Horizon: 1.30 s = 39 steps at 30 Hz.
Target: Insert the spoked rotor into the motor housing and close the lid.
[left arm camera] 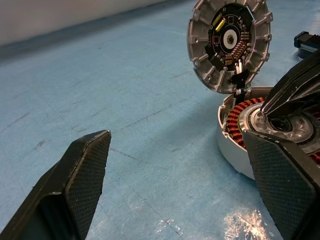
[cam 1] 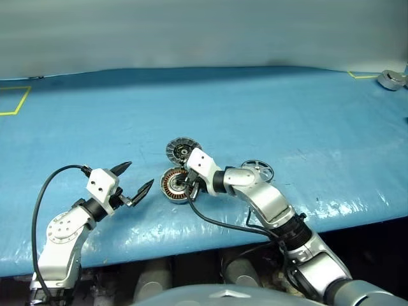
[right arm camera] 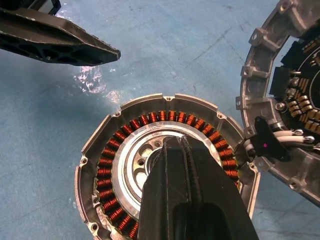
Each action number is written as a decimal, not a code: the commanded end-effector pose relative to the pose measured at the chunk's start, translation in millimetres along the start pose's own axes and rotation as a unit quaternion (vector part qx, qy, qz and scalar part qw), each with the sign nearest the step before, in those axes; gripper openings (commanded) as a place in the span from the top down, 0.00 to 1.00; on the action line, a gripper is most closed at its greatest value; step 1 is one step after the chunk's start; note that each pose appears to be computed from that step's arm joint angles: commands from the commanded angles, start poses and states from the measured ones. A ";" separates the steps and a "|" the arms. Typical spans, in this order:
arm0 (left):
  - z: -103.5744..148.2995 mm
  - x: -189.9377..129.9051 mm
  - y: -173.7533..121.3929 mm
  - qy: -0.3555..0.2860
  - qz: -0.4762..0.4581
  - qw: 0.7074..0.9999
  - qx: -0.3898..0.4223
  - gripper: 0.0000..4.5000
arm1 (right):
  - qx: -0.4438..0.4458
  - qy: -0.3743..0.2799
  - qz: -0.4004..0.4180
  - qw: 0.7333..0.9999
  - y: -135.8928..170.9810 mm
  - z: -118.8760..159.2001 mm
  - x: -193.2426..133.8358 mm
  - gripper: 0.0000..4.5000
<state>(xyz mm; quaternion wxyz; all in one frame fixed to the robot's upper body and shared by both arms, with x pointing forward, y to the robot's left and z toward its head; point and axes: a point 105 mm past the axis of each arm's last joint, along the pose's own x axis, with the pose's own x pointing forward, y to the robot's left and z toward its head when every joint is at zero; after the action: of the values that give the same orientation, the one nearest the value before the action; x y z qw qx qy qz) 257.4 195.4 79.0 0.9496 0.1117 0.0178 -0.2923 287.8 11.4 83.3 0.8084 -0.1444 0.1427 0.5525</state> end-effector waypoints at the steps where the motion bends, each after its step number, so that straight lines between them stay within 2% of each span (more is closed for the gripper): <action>1: 9.1 3.0 -0.3 -0.014 -0.005 1.000 0.017 0.00 | -0.018 -0.032 0.000 0.999 1.8 18.5 -3.4 0.99; 5: 9.8 3.8 -0.3 -0.016 -0.006 1.000 0.018 0.00 | -0.019 -0.022 -0.003 1.000 0.2 14.1 -1.5 0.99; 15: 6.4 -2.1 0.3 -0.011 0.006 1.000 0.015 0.00 | -0.004 0.053 0.006 0.999 5.5 -28.8 11.6 0.99; 23: 7.5 -2.1 2.2 -0.010 0.007 1.000 0.018 0.00 | -0.040 0.090 -0.030 0.995 -7.2 -39.7 9.9 0.99; 33: 7.2 -1.7 1.6 -0.010 0.006 1.000 0.017 0.00 | -0.070 0.116 -0.014 0.991 1.5 -49.9 6.3 0.99; 39: 8.2 -0.4 2.0 -0.011 0.003 1.000 0.019 0.00 | -0.106 0.140 -0.036 0.984 -4.0 -56.7 3.5 0.99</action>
<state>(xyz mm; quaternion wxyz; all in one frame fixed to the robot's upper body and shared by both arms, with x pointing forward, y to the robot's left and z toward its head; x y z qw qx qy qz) 255.9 195.5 76.1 0.9501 0.1114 0.0232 -0.2903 290.1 11.9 65.6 0.7898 -0.2804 0.1216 0.5317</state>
